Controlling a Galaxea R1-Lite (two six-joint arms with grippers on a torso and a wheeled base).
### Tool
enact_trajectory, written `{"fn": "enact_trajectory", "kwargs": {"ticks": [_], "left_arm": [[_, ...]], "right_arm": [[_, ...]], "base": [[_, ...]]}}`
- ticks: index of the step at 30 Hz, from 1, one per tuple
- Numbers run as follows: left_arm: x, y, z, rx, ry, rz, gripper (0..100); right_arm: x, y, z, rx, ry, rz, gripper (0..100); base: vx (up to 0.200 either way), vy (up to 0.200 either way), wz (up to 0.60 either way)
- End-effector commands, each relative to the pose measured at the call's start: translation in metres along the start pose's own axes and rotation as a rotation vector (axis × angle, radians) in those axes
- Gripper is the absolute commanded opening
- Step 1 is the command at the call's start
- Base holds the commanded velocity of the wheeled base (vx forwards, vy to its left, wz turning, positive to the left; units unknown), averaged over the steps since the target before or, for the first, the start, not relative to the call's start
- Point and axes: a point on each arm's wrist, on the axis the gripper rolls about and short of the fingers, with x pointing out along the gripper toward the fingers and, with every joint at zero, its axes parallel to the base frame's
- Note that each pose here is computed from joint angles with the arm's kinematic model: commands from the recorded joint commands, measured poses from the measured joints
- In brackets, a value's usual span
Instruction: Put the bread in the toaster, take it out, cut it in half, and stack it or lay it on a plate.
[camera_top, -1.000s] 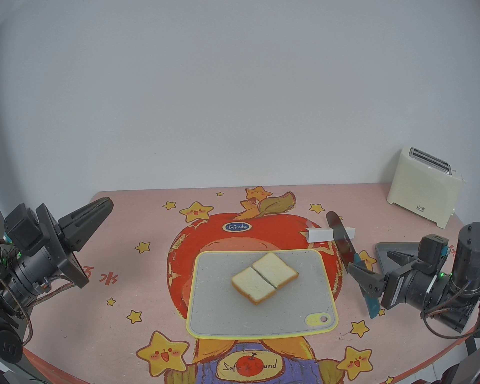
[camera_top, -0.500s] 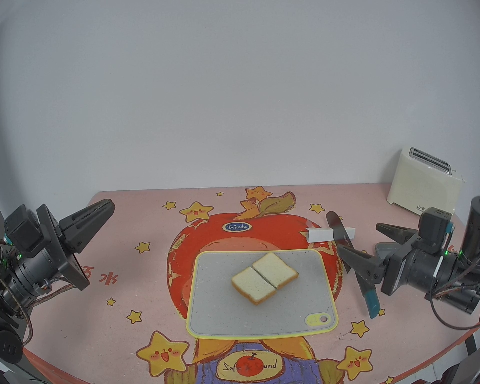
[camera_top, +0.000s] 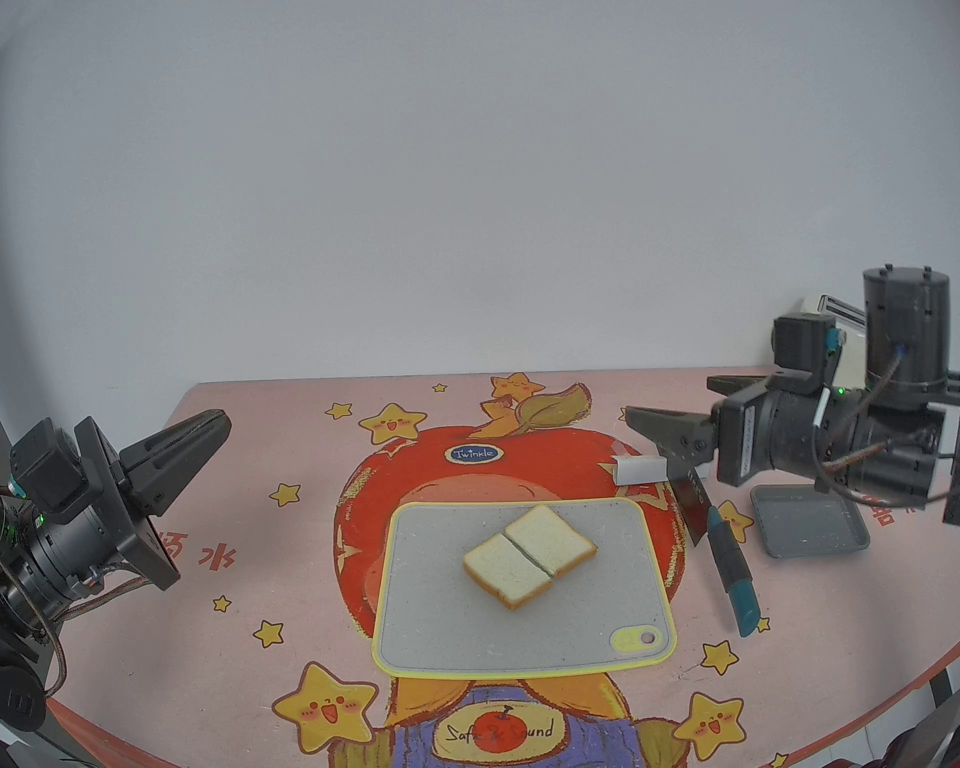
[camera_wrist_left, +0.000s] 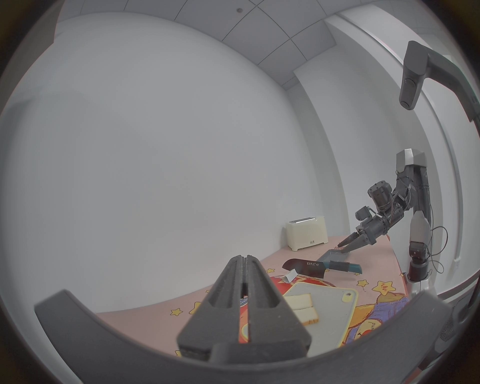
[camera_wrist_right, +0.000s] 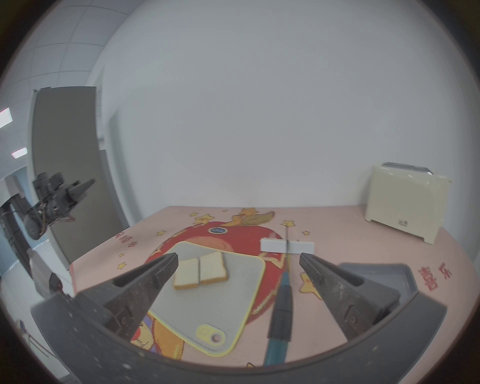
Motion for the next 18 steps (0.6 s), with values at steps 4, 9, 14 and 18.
{"fn": "enact_trajectory", "kwargs": {"ticks": [4,9,14,18], "left_arm": [[-0.004,-0.003,-0.005,-0.010,0.021,-0.001,0],[-0.006,-0.004,-0.009,-0.013,0.035,-0.003,0],[-0.006,-0.004,-0.009,-0.013,0.035,-0.004,0],[-0.006,-0.004,-0.010,-0.016,0.041,0.001,0]], "right_arm": [[0.039,-0.002,-0.003,-0.003,0.146,-0.024,100],[0.056,-0.001,-0.019,0.012,0.225,-0.030,100],[0.079,0.000,-0.043,0.019,0.311,-0.040,100],[0.088,-0.002,-0.050,0.024,0.338,-0.045,100]], "base": [[0.000,0.000,0.00],[0.000,0.000,0.00],[0.000,0.000,0.00],[0.000,0.000,0.00]]}}
